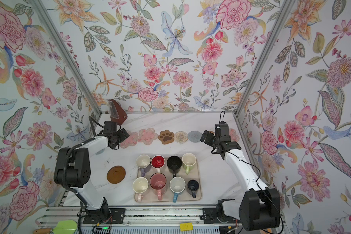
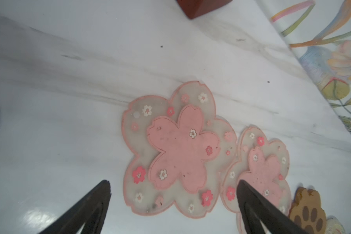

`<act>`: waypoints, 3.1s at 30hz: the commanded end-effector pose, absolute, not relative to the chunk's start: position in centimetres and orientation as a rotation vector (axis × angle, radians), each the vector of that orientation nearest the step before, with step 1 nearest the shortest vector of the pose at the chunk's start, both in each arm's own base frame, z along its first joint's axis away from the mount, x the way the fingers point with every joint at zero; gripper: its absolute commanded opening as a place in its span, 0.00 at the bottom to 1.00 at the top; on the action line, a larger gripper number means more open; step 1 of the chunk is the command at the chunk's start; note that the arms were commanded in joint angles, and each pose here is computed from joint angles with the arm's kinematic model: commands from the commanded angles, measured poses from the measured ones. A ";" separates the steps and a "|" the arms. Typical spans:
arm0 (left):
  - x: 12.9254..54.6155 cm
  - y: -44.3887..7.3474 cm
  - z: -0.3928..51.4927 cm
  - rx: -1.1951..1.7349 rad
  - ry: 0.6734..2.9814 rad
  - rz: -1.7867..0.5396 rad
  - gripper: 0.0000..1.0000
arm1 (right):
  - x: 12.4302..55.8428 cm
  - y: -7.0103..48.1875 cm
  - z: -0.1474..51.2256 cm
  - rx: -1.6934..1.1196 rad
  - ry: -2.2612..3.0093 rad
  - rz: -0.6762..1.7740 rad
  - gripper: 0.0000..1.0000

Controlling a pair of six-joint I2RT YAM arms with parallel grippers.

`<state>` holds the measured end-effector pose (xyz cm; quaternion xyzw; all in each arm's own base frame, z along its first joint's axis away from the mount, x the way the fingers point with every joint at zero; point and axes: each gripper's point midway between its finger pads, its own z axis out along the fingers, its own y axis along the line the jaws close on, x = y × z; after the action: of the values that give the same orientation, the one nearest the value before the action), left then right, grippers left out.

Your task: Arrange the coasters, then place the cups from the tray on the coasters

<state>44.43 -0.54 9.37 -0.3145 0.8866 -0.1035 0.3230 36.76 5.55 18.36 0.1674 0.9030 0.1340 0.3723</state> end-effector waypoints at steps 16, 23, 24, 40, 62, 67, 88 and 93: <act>24.7 -0.2 7.5 -0.944 2.421 -0.126 0.99 | 39.5 6.3 18.3 0.357 2.331 0.318 0.99; 25.2 -0.5 6.2 -0.954 2.420 -0.143 0.99 | 39.7 7.2 18.6 0.338 2.326 0.338 0.99; 25.4 -0.6 6.0 -0.952 2.418 -0.152 0.99 | 39.7 7.3 18.5 0.337 2.328 0.338 0.99; 27.9 -2.1 3.5 -0.965 2.439 -0.238 0.99 | 39.1 7.2 18.6 0.347 2.320 0.332 0.99; 31.6 -1.1 2.0 -0.976 2.382 -0.156 0.99 | 38.7 6.8 19.1 0.353 2.312 0.322 0.99; 33.7 -1.4 1.9 -0.961 2.375 -0.167 0.99 | 38.5 6.7 19.4 0.355 2.305 0.317 0.99; 41.0 3.1 2.9 -0.948 2.317 -0.037 0.99 | 37.6 4.7 20.8 0.387 2.277 0.274 0.99; 42.3 3.8 2.9 -0.956 2.301 -0.030 0.99 | 37.5 4.6 20.9 0.391 2.275 0.277 0.99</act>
<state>42.73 2.98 4.20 -0.3659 0.8655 -0.0356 0.3402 37.86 5.20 20.20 0.1549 0.8998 0.1188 0.3902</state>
